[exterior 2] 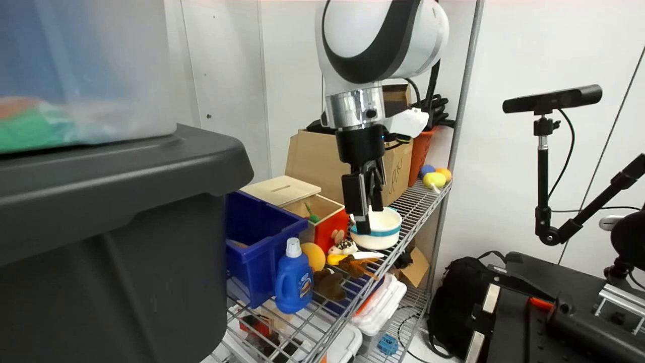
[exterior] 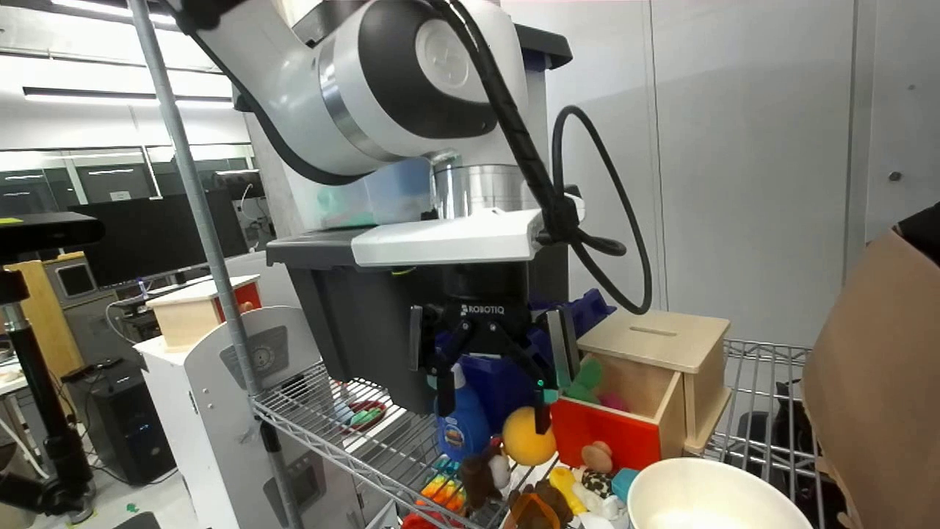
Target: Put the brown bear with the orange ribbon in the dish
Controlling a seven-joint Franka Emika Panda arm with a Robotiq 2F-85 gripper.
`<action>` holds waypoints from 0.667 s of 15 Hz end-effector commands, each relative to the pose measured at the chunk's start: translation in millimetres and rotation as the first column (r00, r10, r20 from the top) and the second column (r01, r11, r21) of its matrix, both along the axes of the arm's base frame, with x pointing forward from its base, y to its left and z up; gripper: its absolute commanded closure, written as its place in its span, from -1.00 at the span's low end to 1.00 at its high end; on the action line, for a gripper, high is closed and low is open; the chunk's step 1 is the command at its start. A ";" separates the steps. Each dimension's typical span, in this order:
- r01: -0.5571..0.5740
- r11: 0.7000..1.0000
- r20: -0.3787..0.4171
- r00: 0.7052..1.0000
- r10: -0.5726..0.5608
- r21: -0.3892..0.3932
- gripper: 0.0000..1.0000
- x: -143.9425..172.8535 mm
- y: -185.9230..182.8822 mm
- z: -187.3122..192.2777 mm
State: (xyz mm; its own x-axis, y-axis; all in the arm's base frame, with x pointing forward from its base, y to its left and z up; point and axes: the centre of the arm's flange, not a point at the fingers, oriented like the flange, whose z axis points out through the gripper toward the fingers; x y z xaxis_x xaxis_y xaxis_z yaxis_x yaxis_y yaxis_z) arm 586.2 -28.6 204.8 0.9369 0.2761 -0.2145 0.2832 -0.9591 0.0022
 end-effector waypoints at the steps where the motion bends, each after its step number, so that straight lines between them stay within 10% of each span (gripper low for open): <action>1: -0.026 1.000 -0.019 0.999 0.025 -0.006 -1.00 22.9 8.7 -13.7; 10: -0.052 0.999 -0.031 0.998 0.052 0.000 -1.00 45.0 13.8 -42.3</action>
State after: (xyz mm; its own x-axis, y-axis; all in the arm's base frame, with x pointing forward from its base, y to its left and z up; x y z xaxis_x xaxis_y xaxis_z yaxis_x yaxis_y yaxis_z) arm 613.9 -19.5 169.3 0.9272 0.2996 -0.2247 0.3070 -0.9517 -0.0023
